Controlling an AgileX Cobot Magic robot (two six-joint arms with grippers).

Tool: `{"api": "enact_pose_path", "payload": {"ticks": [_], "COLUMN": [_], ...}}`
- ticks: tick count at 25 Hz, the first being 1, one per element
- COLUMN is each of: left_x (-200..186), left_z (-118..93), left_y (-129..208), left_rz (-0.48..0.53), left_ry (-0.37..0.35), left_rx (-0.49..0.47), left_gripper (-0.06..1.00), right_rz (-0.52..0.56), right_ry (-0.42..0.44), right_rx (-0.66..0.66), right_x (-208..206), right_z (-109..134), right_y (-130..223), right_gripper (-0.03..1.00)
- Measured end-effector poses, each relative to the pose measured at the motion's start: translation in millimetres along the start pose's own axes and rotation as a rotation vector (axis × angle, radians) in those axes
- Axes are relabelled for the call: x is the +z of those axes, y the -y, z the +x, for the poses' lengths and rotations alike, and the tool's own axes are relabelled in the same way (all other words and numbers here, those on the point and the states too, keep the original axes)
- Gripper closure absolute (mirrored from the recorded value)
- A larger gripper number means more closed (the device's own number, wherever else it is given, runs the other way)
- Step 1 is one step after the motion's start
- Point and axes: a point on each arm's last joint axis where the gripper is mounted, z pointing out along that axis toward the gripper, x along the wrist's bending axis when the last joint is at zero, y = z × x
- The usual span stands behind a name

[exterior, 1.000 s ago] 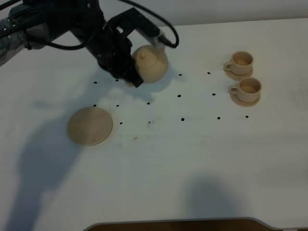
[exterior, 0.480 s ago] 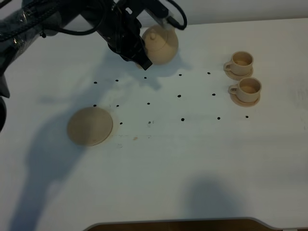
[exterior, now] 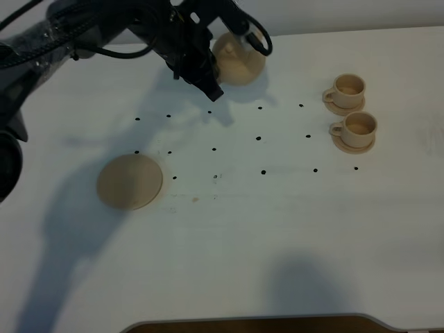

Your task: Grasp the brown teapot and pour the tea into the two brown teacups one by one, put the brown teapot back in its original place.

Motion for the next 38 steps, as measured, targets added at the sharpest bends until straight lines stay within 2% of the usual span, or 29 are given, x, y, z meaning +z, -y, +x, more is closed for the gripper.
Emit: {"api": "enact_pose_path", "payload": {"ticks": [5, 10, 22, 27, 35, 38], "left_x": [16.6, 37.7, 44.8, 47.7, 86.4, 88.3], "left_z": [-14.2, -20.3, -10.8, -9.2, -16.9, -19.8], "left_y": [-17.2, -27.0, -40.9, -42.4, -37.8, -42.9], "left_rz": [-0.032, -0.038, -0.113, -0.129, -0.089, -0.105], "left_ry": [-0.016, -0.009, -0.079, -0.108, -0.162, -0.189], "left_rx": [0.064, 0.087, 0.135, 0.206, 0.325, 0.354], "left_gripper": [0.82, 0.82, 0.82, 0.82, 0.82, 0.82], "right_rz": [0.000, 0.000, 0.000, 0.000, 0.000, 0.000], "right_ry": [0.000, 0.000, 0.000, 0.000, -0.001, -0.001], "right_rx": [0.000, 0.000, 0.000, 0.000, 0.001, 0.001], "right_x": [0.0, 0.0, 0.0, 0.0, 0.0, 0.0], "right_z": [0.0, 0.0, 0.0, 0.0, 0.1, 0.1], "right_y": [0.0, 0.0, 0.0, 0.0, 0.0, 0.0], "right_gripper": [0.55, 0.55, 0.55, 0.55, 0.55, 0.55]}}
